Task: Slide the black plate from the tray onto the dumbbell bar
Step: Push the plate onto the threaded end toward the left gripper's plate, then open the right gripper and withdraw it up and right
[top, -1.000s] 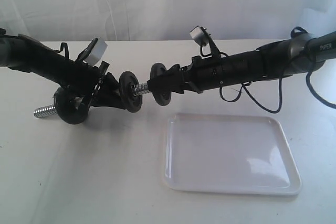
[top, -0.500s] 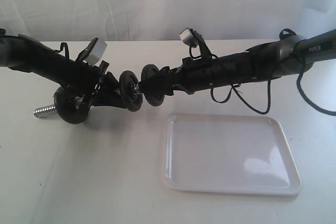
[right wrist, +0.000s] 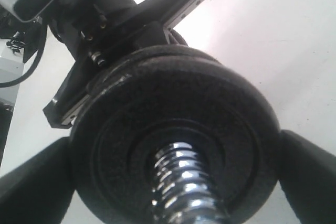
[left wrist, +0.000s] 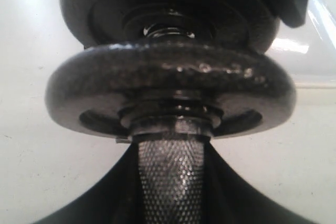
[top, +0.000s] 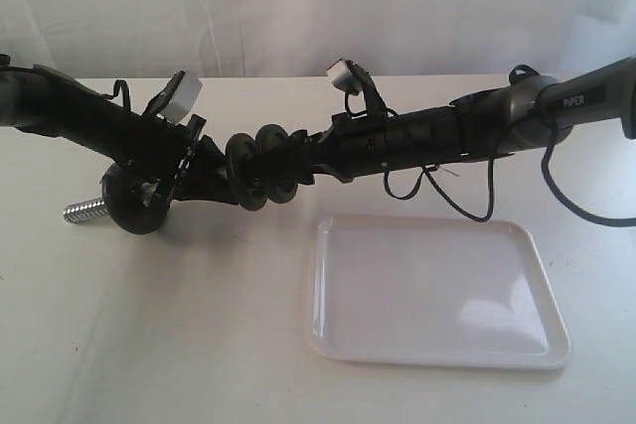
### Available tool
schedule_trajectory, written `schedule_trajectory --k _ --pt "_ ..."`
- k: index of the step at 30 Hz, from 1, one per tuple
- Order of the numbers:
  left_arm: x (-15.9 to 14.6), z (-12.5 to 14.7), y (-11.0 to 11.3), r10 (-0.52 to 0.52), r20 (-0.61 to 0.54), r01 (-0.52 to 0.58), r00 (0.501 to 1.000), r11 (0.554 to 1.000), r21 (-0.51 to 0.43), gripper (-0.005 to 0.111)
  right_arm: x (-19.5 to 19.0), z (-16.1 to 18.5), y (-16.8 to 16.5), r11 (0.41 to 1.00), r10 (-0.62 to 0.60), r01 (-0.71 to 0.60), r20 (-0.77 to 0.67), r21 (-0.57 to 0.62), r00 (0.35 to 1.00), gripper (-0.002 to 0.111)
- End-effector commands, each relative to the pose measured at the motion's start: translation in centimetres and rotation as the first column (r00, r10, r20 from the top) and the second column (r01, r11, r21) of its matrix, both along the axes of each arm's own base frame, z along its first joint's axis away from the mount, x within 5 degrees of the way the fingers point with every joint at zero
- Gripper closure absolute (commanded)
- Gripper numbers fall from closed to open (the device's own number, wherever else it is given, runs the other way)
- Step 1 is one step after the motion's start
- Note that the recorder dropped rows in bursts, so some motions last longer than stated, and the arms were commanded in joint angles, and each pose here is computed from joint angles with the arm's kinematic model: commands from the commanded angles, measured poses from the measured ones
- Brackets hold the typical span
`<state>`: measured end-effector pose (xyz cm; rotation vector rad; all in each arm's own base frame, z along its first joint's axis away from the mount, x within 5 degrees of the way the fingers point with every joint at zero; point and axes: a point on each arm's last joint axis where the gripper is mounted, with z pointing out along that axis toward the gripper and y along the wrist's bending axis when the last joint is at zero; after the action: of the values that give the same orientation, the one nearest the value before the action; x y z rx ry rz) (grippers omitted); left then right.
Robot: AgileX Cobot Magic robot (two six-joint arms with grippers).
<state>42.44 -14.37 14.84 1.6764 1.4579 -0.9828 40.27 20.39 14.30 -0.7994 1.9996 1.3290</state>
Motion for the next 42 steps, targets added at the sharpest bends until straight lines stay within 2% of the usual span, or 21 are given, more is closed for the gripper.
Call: schedule_trajectory --k 1,4,7,12,19,28,32,35,38,42 --pt "-0.3 2.2 -1.4 -0.031 0.068 0.048 0.997 0.963 -0.264 0.107 0.7 2.4 0.3 0.992 -0.054 0.051 0.021 0.118 0.998 0.044" --pt "-0.3 2.2 -1.4 -0.031 0.068 0.048 0.997 0.963 -0.264 0.107 0.8 2.5 0.0 0.991 -0.062 0.063 -0.005 0.122 0.998 0.023" --pt "-0.3 2.2 -1.4 -0.031 0.068 0.048 0.997 0.963 -0.264 0.107 0.9 2.5 -0.1 0.990 -0.068 0.069 -0.009 0.121 0.998 0.015" --pt "-0.3 2.2 -1.4 -0.031 0.068 0.048 0.997 0.963 -0.264 0.107 1.0 2.8 -0.2 0.991 -0.084 0.086 -0.018 0.107 0.996 0.015" --pt "-0.3 2.2 -1.4 -0.031 0.068 0.048 0.997 0.963 -0.264 0.107 0.9 4.8 -1.3 0.995 -0.100 0.100 0.036 0.008 0.994 0.014" --pt "-0.3 2.1 -1.4 -0.035 0.068 0.051 0.997 0.965 -0.259 0.107 1.0 5.3 -2.7 0.992 -0.115 0.116 0.025 -0.054 0.993 0.016" --pt "-0.3 2.1 -1.3 -0.037 0.069 0.054 0.997 0.965 -0.255 0.107 0.8 5.6 -3.5 0.986 -0.107 0.109 0.026 -0.125 0.994 0.023" --pt "-0.3 2.1 -1.3 -0.037 0.069 0.054 0.997 0.965 -0.255 0.107 0.6 6.6 -4.5 0.979 -0.114 0.118 0.031 -0.164 0.993 0.036" --pt "-0.3 2.1 -1.3 -0.037 0.069 0.054 0.997 0.965 -0.255 0.107 0.3 7.5 -5.3 0.969 -0.117 0.120 0.029 -0.215 0.993 0.057" --pt "-0.4 2.1 -1.3 -0.039 0.069 0.055 0.997 0.966 -0.253 0.107 -0.1 8.4 -6.7 0.947 -0.136 0.136 0.019 -0.292 0.990 0.096"
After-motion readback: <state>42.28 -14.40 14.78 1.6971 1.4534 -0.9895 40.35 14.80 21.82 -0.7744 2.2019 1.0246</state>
